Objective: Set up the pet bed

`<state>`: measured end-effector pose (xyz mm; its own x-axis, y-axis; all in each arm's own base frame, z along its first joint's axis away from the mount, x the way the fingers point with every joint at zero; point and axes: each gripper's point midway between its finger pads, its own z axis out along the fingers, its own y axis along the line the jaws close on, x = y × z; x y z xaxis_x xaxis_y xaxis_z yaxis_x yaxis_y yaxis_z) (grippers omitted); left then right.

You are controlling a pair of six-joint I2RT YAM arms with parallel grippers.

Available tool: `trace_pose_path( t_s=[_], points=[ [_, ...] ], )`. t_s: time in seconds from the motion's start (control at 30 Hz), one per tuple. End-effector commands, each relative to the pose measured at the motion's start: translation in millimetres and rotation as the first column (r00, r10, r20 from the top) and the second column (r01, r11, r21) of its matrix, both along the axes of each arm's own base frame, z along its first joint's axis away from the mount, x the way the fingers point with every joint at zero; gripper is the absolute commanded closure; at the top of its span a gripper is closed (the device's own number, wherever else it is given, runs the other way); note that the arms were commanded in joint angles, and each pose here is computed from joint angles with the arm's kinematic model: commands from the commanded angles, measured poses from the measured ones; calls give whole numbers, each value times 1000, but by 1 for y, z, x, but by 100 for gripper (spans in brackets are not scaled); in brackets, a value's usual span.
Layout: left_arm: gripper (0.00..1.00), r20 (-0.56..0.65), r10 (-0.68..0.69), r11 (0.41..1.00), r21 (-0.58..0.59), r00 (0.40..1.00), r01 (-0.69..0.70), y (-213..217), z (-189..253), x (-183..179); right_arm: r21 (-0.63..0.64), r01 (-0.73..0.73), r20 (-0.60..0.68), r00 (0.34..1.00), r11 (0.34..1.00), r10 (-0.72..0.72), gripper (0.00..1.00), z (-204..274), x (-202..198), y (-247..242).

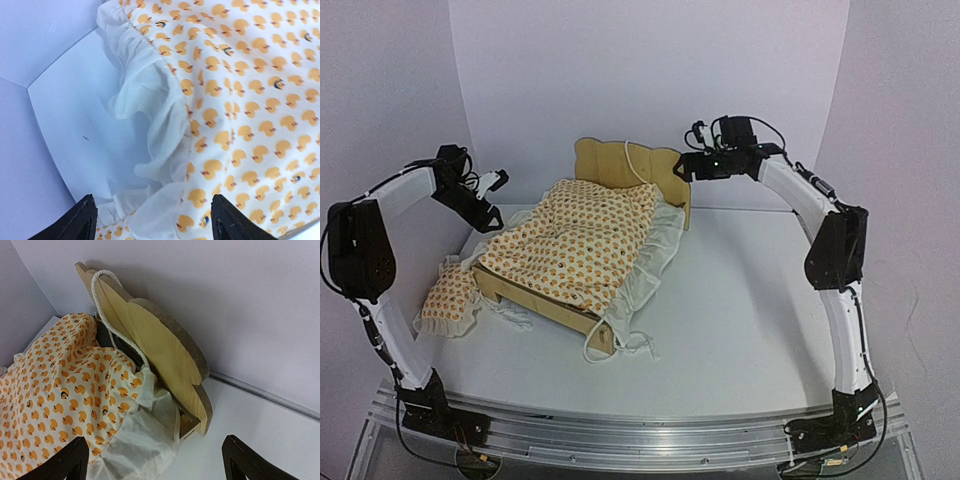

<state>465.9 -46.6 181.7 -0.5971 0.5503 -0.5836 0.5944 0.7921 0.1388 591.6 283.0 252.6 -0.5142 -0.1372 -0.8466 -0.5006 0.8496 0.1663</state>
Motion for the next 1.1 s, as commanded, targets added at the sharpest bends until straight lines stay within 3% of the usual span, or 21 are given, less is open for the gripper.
trace_pose_path(
  t_s=[0.0,0.1,0.27,0.47,0.57,0.63,0.8,0.97,1.07],
  points=[
    [27,-59,-98,990,-110,993,91,-23,28,-74,-5,-75,157,985,997,75,10,-21,33,13],
    [30,-122,-195,971,-166,973,174,-36,15,-112,42,-63,223,973,997,52,13,-26,49,17],
    [31,-218,-180,971,-193,959,139,-37,-33,-139,158,-56,214,977,986,21,22,-45,76,19],
    [31,-280,-194,966,-224,940,133,-40,-70,-159,184,-133,189,977,974,97,51,-78,74,32],
    [31,-301,-191,969,-209,934,131,-38,-82,-165,186,-146,184,977,972,112,32,-82,72,31],
    [31,-308,-191,969,-210,932,129,-38,-85,-167,196,-159,223,968,968,114,30,-68,73,26],
    [31,-317,-189,966,-227,929,119,-40,-90,-166,221,-220,286,946,950,152,36,-54,80,22],
    [32,-336,-179,965,-244,925,98,-42,-95,-162,250,-212,238,959,945,153,38,-95,87,27],
    [32,-355,-173,964,-254,919,83,-42,-99,-161,242,-206,234,961,948,149,45,-108,89,32]
  ],
)
